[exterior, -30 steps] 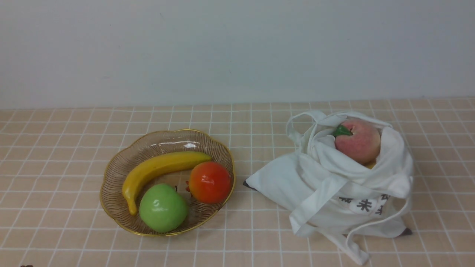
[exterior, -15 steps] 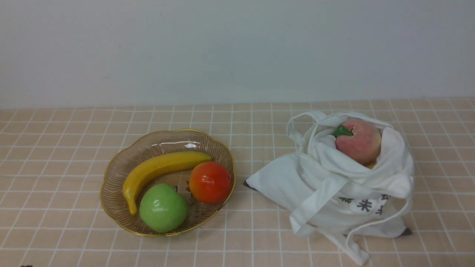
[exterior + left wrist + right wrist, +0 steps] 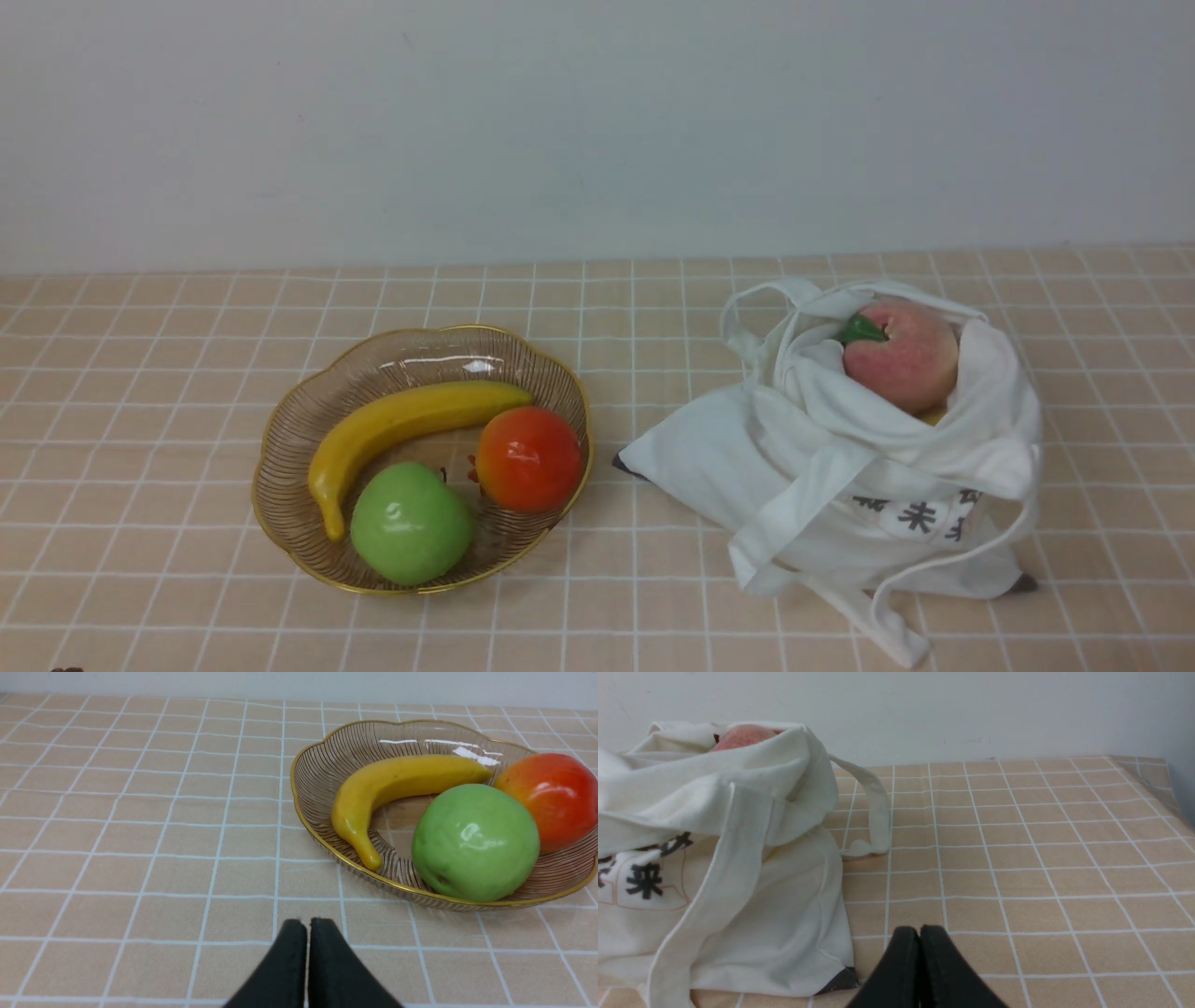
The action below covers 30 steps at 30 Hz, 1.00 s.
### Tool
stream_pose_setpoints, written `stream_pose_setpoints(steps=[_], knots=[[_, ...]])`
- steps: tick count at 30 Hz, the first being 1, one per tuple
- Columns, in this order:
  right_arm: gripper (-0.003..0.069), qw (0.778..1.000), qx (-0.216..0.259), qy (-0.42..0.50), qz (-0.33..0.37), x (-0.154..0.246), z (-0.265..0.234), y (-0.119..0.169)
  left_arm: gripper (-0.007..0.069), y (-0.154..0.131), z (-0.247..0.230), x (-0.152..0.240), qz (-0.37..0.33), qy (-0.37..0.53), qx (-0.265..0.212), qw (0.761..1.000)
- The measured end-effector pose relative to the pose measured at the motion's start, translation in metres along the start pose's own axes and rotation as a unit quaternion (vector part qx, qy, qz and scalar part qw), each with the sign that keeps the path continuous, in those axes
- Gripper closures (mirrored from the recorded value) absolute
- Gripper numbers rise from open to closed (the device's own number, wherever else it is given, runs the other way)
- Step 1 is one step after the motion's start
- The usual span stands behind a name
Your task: Take the fruit out of the bag on the brown coffee tablecloth and place them on the plate.
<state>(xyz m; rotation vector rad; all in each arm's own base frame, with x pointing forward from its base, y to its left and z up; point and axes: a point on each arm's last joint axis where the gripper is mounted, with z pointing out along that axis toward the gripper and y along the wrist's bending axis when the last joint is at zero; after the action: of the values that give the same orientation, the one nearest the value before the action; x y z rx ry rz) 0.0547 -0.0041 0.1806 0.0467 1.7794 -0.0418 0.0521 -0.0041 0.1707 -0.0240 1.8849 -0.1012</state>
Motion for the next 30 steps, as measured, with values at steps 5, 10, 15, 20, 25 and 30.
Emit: stream_pose_setpoints(steps=[5,10,15,20,25,30], knots=[[0.0673,1.0,-0.004,0.0,-0.001,0.0,0.0,0.0005,0.0633,0.0,0.0,0.0,0.0,0.0,0.0,1.0],[0.0673,1.0,-0.017,0.0,-0.004,0.0,0.0,0.0019,0.0633,0.0,0.0,0.0,0.0,0.0,0.0,1.0],[0.0673,1.0,-0.017,0.0,-0.004,0.0,0.0,0.0019,0.0633,0.0,0.0,0.0,0.0,0.0,0.0,1.0],[0.0673,1.0,-0.017,0.0,-0.004,0.0,0.0,0.0019,0.0633,0.0,0.0,0.0,0.0,0.0,0.0,1.0],[0.0673,1.0,-0.017,0.0,-0.004,0.0,0.0,0.0019,0.0633,0.0,0.0,0.0,0.0,0.0,0.0,1.0],[0.0673,1.0,-0.017,0.0,-0.004,0.0,0.0,0.0019,0.0633,0.0,0.0,0.0,0.0,0.0,0.0,1.0]])
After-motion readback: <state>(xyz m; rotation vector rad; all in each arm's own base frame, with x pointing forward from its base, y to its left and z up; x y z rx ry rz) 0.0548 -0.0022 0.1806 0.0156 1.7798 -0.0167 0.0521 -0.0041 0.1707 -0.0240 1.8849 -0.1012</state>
